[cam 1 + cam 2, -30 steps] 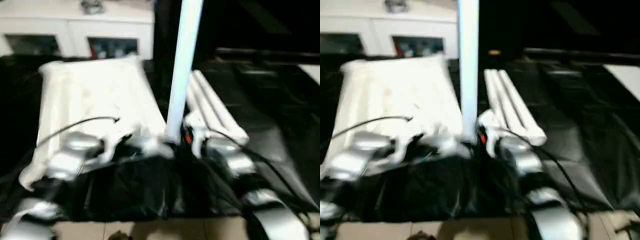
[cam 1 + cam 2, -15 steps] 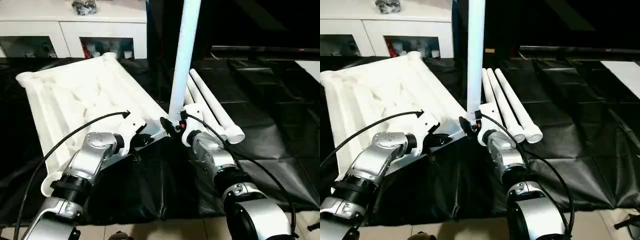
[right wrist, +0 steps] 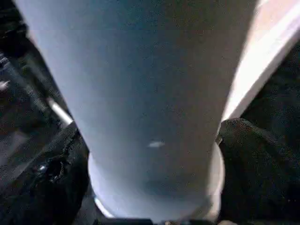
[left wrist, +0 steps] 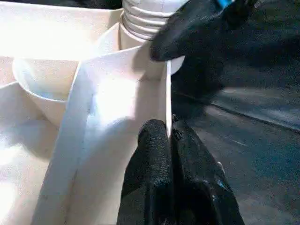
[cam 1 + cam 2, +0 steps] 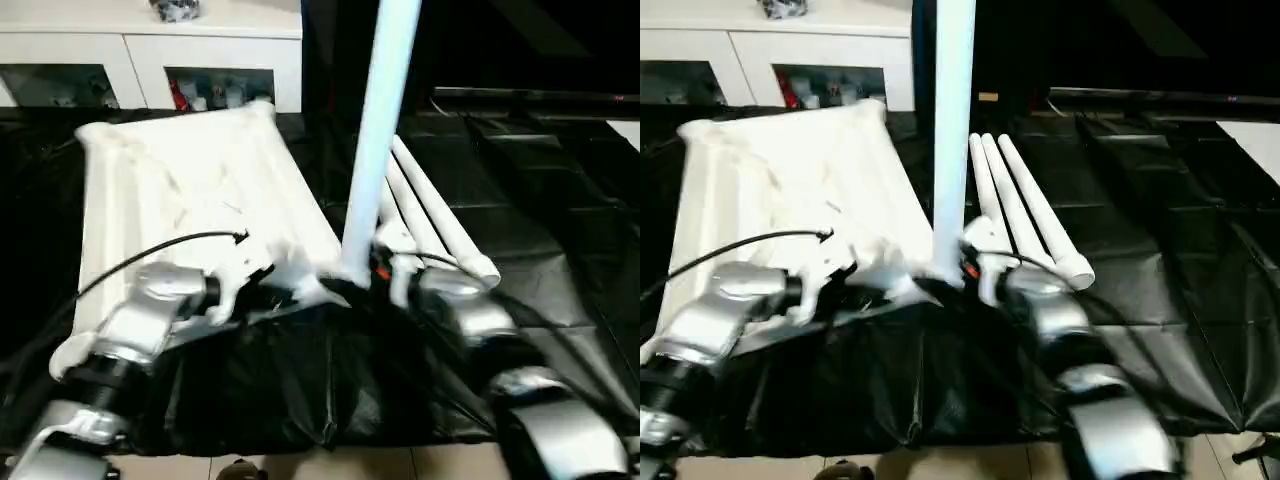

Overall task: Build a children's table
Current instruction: Rotate leg to tighten

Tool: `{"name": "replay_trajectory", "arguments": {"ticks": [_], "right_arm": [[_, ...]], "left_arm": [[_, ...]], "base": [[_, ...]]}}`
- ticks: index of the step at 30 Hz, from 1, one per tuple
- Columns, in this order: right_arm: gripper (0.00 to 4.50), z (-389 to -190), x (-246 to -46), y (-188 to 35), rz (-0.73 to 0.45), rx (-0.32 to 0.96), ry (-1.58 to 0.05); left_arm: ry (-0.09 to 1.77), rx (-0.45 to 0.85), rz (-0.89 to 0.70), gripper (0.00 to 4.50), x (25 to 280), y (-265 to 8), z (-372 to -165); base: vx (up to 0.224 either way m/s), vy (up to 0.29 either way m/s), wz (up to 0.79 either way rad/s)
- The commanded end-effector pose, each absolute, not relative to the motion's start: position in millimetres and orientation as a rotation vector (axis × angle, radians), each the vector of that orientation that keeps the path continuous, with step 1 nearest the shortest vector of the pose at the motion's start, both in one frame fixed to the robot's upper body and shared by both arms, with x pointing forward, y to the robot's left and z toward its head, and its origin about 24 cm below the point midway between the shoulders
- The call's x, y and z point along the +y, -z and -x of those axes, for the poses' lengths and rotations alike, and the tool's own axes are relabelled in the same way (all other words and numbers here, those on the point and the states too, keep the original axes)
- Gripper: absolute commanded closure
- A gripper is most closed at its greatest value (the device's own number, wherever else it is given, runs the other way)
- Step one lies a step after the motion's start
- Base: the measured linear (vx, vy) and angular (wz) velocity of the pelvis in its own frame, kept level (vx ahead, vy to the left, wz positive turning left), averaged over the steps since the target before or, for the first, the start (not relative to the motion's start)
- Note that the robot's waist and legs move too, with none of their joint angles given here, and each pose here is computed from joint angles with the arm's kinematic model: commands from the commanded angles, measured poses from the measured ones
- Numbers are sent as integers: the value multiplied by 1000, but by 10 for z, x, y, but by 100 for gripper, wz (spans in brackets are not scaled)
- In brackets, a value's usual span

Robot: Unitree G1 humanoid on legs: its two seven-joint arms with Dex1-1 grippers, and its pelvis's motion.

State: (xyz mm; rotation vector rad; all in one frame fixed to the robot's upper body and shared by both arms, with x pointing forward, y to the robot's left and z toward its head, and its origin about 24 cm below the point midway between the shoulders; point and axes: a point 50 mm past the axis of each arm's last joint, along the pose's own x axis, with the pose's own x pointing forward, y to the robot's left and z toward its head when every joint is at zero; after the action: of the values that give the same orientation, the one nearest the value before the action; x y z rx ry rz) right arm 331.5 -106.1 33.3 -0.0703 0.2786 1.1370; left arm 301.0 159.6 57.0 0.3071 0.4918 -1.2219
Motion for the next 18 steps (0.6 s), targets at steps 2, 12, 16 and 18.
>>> {"name": "replay_trajectory", "arguments": {"ticks": [2, 12, 16, 18], "right_arm": [[20, -3232, -1009, -394, 72, 297, -1327], [105, -3136, -997, -392, 91, 348, -1466], [133, -3097, -964, -360, 79, 363, -1484], [151, -3088, -958, -349, 75, 365, -1481]], "left_arm": [[1346, 438, -304, 450, 1516, -653, -2988], [1406, 472, -302, 450, 1610, -662, -2976], [1400, 474, -308, 450, 1625, -653, -2989], [1396, 473, -305, 450, 1624, -651, -2990]], "base": [[0, 0, 0], [0, 0, 0], [0, 0, 0], [0, 0, 0]]}}
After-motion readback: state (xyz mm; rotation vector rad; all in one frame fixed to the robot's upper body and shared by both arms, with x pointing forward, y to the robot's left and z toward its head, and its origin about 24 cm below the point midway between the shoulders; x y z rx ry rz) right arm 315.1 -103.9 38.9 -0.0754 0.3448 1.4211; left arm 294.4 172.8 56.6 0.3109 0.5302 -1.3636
